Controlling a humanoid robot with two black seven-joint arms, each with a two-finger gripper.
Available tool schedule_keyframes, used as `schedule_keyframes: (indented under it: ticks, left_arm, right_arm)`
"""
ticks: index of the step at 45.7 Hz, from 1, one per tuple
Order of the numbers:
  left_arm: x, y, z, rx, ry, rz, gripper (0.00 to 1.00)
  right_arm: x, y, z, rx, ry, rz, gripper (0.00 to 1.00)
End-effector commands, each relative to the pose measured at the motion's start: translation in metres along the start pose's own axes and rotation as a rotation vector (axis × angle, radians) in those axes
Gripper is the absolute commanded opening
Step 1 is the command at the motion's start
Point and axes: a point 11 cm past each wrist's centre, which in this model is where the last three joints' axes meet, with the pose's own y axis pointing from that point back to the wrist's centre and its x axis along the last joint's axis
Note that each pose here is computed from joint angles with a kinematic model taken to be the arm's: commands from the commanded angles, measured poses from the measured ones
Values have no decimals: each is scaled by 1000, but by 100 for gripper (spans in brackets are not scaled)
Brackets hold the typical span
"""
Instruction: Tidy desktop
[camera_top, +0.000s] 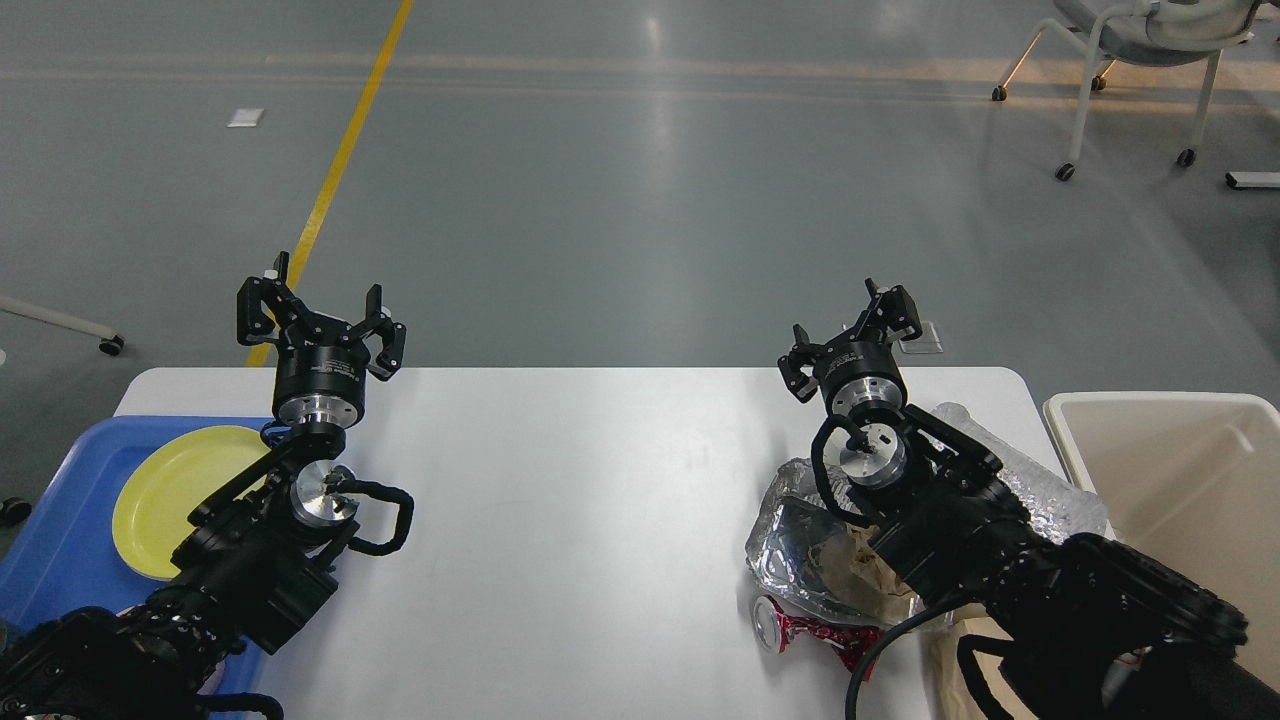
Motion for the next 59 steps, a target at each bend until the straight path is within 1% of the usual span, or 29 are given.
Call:
schedule_keyframes:
  ticks: [1,17,35,40,45,59]
  left_arm:
    - [0,0,0,0,0,0,100]
    - [0,0,0,0,0,0,100]
    - [0,0,0,0,0,0,100]
    - [0,0,0,0,0,0,100]
    - [0,0,0,0,0,0,100]
    - [0,0,0,0,0,0,100]
  right_arm:
    - [0,0,0,0,0,0,100]
    - [-1,0,1,-3,4,-2,100]
    - [-11,0,6,-34,102,-50,100]
    - [-21,-3,3,-40,169,-83,100]
    - [-43,-9,-9,-20,194,-127,100]
    - [-55,-15,-21,-8,180,-125,100]
